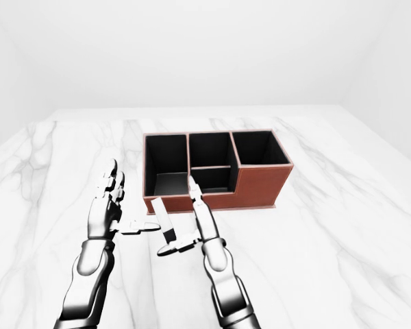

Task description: Pick up the book and place it in the right compartment of the caddy.

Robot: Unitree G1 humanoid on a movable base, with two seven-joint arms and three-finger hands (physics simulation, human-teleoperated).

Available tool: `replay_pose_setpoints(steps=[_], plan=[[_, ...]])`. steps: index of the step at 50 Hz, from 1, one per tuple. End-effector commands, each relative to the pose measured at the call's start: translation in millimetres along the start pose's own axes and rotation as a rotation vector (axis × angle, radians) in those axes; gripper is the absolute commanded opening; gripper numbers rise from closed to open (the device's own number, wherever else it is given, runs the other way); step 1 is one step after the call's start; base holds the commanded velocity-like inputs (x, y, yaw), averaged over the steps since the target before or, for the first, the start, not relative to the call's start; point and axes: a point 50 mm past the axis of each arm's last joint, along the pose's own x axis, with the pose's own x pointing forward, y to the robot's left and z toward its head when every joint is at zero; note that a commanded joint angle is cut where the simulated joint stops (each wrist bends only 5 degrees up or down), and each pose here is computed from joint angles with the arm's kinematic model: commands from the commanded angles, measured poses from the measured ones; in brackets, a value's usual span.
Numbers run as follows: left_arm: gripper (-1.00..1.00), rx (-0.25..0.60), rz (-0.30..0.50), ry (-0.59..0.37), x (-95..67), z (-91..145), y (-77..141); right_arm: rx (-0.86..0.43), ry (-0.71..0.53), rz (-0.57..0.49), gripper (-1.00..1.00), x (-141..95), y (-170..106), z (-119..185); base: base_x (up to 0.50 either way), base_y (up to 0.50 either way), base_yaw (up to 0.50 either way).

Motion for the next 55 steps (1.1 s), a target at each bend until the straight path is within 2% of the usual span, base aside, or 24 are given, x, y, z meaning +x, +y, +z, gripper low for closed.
replay_pose_setpoints(steps=[1, 55], plan=[[1.0, -0.001, -0.001, 0.006, 0.1, -2, 0, -0.006, 0.05, 0.014, 1.0, 3, 5, -11, 0.0, 0.0, 0.0], [1.0, 0.002, -0.01, 0.005, 0.3, -1, -1, -0.009, 0.18, 0.105, 1.0, 21, 27, -36, 0.0, 0.0, 0.0]])
